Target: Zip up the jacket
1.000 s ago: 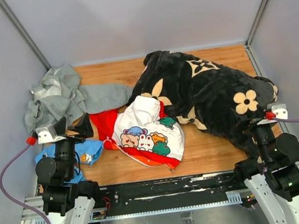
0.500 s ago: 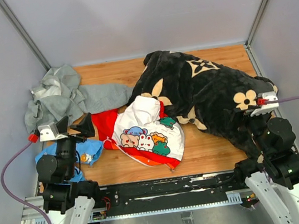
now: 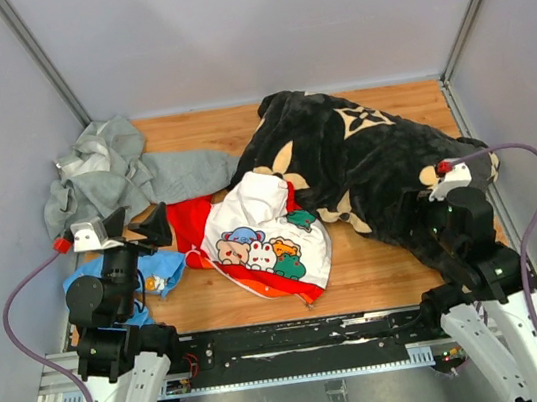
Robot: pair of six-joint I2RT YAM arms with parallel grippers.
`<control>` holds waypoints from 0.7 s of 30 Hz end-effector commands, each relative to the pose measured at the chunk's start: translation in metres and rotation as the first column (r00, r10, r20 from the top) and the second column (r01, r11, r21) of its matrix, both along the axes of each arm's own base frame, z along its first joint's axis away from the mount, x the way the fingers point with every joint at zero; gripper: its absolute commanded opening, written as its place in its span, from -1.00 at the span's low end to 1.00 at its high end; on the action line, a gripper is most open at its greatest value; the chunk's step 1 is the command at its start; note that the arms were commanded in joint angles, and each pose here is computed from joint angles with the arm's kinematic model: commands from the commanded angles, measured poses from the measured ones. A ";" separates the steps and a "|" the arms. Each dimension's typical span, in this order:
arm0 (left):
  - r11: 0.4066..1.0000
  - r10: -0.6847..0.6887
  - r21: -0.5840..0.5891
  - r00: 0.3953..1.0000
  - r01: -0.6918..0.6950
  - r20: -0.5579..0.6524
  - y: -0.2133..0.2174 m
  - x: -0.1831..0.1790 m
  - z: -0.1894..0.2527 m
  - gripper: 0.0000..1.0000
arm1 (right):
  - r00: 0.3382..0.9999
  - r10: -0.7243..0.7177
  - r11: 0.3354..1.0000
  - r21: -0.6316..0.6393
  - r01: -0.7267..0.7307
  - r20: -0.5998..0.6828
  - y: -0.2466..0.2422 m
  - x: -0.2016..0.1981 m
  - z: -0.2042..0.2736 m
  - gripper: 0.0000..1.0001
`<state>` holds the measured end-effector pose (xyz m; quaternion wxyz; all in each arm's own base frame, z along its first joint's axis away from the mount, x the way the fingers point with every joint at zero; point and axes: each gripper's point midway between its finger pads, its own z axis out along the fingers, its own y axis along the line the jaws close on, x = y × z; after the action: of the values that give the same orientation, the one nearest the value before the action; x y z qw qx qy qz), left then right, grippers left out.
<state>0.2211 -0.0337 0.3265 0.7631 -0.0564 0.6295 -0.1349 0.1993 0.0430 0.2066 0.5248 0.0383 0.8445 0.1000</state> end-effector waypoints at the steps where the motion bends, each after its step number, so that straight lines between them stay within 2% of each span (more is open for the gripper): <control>1: 1.000 -0.026 0.018 1.000 0.026 0.014 -0.005 0.002 0.001 0.99 | 0.995 -0.099 0.995 0.028 0.099 -0.025 -0.006 0.024 -0.022 0.97; 11: 0.999 -0.037 0.026 0.999 0.037 0.006 -0.008 0.004 -0.002 0.99 | 0.963 -0.268 0.963 -0.011 0.268 0.031 -0.024 0.090 -0.055 0.97; 21: 0.998 -0.051 0.033 0.999 0.052 -0.019 -0.011 0.008 -0.006 0.99 | 0.955 -0.292 0.948 -0.118 0.297 0.054 -0.025 0.158 -0.059 0.97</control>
<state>0.2269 -0.0401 0.3177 0.7513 -0.0435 0.6433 -0.1406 0.3187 0.0182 0.1279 0.5161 0.1298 0.8464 -0.0217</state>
